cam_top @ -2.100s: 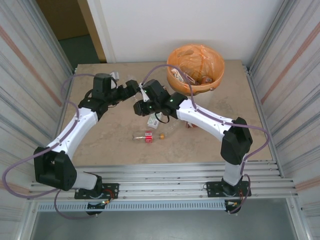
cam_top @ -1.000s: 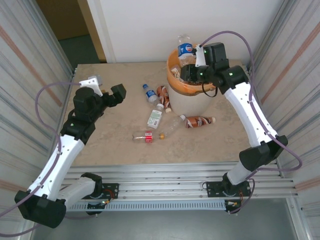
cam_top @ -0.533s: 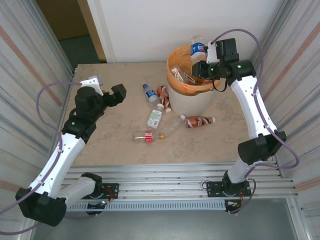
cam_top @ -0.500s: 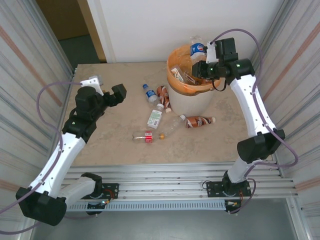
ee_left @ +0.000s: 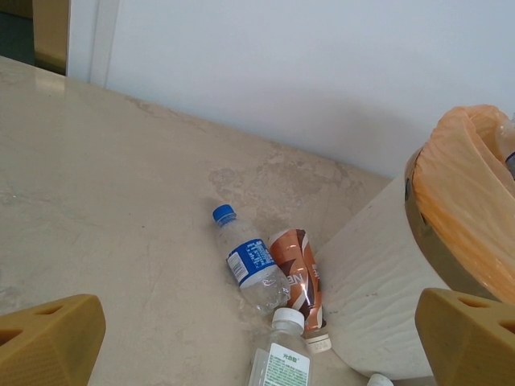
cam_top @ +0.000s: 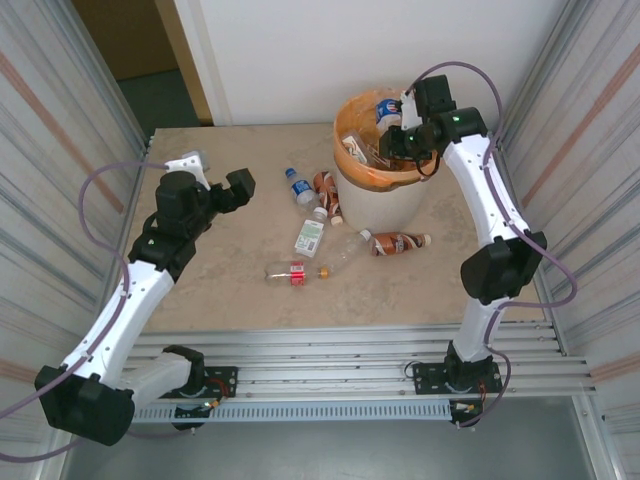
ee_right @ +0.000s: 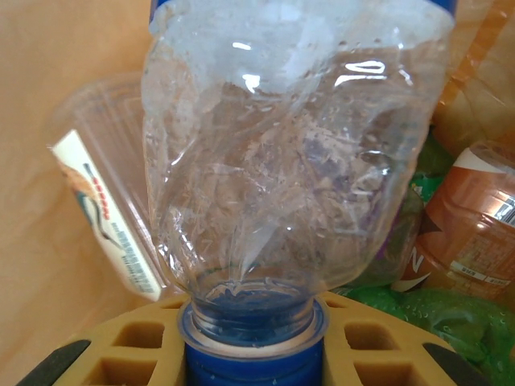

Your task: Put the plastic bottles in the bin

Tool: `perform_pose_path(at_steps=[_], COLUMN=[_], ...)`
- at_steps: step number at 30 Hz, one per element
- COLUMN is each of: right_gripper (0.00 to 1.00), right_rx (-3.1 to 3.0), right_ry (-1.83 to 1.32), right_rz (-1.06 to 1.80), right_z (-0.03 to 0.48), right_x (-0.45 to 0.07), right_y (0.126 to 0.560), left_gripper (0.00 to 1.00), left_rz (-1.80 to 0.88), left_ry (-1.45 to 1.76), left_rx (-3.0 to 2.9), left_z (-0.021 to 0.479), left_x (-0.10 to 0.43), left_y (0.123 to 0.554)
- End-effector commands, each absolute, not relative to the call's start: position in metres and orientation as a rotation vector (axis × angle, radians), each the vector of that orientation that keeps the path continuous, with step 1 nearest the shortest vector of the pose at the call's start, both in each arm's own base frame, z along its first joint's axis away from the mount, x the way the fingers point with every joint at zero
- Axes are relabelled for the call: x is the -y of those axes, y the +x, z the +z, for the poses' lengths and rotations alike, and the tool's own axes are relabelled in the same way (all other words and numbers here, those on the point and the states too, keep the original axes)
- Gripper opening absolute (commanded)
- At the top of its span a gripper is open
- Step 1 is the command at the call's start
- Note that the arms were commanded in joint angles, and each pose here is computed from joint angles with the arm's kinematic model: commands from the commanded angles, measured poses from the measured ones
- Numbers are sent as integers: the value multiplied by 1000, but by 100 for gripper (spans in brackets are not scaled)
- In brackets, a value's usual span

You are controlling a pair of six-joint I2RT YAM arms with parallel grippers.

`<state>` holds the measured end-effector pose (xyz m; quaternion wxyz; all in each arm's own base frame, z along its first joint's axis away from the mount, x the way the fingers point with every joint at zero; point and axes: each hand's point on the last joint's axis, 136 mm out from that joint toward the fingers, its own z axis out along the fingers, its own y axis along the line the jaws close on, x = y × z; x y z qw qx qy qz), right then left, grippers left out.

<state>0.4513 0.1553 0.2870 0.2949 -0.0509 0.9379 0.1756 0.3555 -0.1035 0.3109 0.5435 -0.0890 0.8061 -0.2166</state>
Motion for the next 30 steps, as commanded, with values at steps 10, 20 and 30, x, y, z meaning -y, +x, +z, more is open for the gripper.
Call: perform_pose_path(at_steps=[10, 20, 30], right_gripper=[18, 46, 66], right_rx=[-2574, -2584, -2500], right_ry=[-204, -227, -221], right_rz=[282, 230, 221], right_z=[260, 257, 293], right_x=[-149, -150, -149], right_y=[461, 464, 463], left_gripper=[99, 99, 99], left_rz=[-514, -523, -527], left_ry=[-224, -227, -226], left_rx=[-1913, -1930, -1945], left_z=[314, 310, 306], left_x=[105, 108, 110], left_y=[364, 369, 372])
